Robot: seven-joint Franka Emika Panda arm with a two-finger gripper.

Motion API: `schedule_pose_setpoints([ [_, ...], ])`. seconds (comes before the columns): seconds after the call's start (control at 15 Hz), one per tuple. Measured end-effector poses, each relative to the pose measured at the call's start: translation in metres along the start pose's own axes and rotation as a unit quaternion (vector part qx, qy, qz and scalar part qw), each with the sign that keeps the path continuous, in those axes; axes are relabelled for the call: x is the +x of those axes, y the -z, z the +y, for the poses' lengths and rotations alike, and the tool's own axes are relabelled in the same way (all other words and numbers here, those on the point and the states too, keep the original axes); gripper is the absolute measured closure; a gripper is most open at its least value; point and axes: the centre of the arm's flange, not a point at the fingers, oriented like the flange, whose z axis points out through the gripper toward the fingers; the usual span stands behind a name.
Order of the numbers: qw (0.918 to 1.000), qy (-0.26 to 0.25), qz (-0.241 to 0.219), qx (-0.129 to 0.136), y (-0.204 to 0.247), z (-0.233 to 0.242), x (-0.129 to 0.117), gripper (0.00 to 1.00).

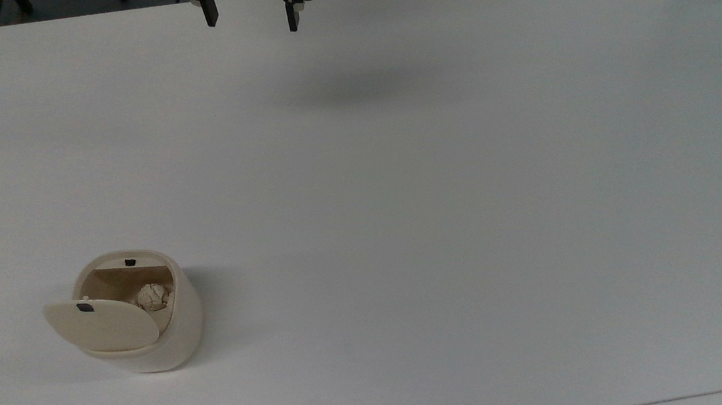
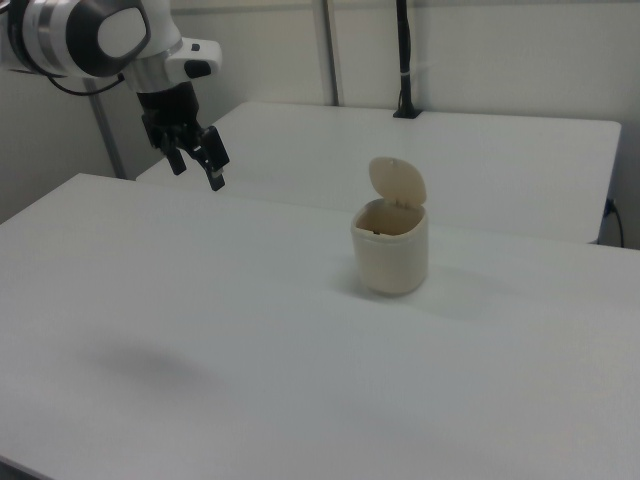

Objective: Open the trash bin

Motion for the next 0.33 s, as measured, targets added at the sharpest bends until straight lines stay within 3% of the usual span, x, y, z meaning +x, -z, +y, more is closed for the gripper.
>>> schedule_pose_setpoints([
  [0.33, 0.9998, 0.018, 0.000, 0.000, 0.0000, -0.0006, -0.0001, 0.00],
])
